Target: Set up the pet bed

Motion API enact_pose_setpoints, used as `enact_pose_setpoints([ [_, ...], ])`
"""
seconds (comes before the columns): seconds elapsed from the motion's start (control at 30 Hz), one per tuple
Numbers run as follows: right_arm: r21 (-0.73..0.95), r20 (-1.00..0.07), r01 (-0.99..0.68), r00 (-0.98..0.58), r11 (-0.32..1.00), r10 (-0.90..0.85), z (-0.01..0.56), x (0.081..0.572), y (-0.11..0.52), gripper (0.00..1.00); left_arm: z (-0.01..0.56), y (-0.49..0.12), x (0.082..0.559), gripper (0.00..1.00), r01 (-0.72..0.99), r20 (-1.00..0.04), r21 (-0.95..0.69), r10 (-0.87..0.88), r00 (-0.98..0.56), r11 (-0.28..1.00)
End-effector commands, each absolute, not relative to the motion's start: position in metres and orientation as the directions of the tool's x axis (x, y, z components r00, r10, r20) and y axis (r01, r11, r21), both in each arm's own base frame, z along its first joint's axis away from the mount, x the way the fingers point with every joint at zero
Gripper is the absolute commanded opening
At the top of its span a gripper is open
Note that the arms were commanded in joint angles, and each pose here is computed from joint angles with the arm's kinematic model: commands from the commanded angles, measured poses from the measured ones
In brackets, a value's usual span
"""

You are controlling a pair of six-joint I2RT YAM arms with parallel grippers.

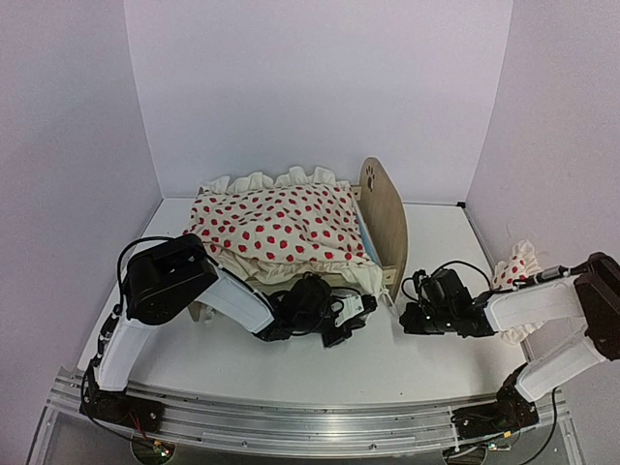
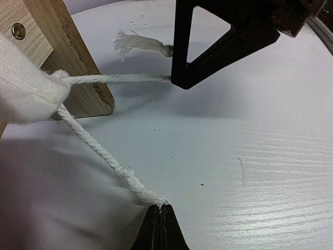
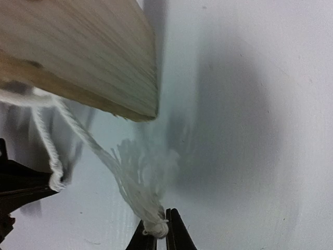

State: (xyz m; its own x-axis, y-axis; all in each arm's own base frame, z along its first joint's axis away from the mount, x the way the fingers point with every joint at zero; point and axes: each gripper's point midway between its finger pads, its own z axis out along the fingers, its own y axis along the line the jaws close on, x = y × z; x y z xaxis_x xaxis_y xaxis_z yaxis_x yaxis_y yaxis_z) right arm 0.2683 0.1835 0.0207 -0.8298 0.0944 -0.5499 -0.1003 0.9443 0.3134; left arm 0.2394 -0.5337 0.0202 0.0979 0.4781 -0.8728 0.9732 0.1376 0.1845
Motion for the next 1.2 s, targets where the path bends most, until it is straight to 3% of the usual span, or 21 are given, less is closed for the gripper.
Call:
enact_pose_setpoints([
  [0.0,0.331,-0.484,0.029,-0.853,0.943,0.196,0.000,0.264,0.175,0.07,0.027,-0.532,0.221,0.00,0.983,-0.861,0.169,0.496,0.116,0.064],
  [0.23,0.361,-0.474,0.087,-0.840,0.929,0.263,-0.003,0.274,0.175,0.00,0.017,-0.523,0.213,0.00,0.986,-0.842,0.157,0.529,0.109,0.047],
  [0.3,0.365,-0.468,0.097,-0.841,0.926,0.273,-0.003,0.275,0.174,0.02,0.017,-0.521,0.213,0.00,0.986,-0.839,0.161,0.533,0.109,0.052],
  [0.37,0.377,-0.460,0.104,-0.841,0.920,0.283,-0.002,0.275,0.174,0.11,0.021,-0.522,0.213,0.01,0.984,-0.837,0.172,0.535,0.118,0.051],
  [0.53,0.348,-0.471,0.130,-0.832,0.929,0.293,0.014,0.269,0.162,0.31,0.032,-0.516,0.197,0.18,0.993,-0.821,0.114,0.562,0.100,-0.010],
  [0.8,0.253,-0.558,0.140,-0.787,0.957,0.262,0.080,0.258,0.128,0.45,0.056,-0.467,0.152,0.48,0.997,-0.774,-0.031,0.633,0.019,-0.067],
  [1.0,0.243,-0.625,-0.005,-0.765,0.970,0.153,0.155,0.267,0.142,0.57,0.099,-0.415,0.122,0.53,0.988,-0.745,-0.003,0.660,0.102,-0.156],
  [1.17,0.264,-0.712,-0.198,-0.700,0.944,0.052,0.225,0.275,0.195,0.55,0.142,-0.357,0.132,0.59,0.993,-0.719,0.120,0.687,0.101,-0.021],
])
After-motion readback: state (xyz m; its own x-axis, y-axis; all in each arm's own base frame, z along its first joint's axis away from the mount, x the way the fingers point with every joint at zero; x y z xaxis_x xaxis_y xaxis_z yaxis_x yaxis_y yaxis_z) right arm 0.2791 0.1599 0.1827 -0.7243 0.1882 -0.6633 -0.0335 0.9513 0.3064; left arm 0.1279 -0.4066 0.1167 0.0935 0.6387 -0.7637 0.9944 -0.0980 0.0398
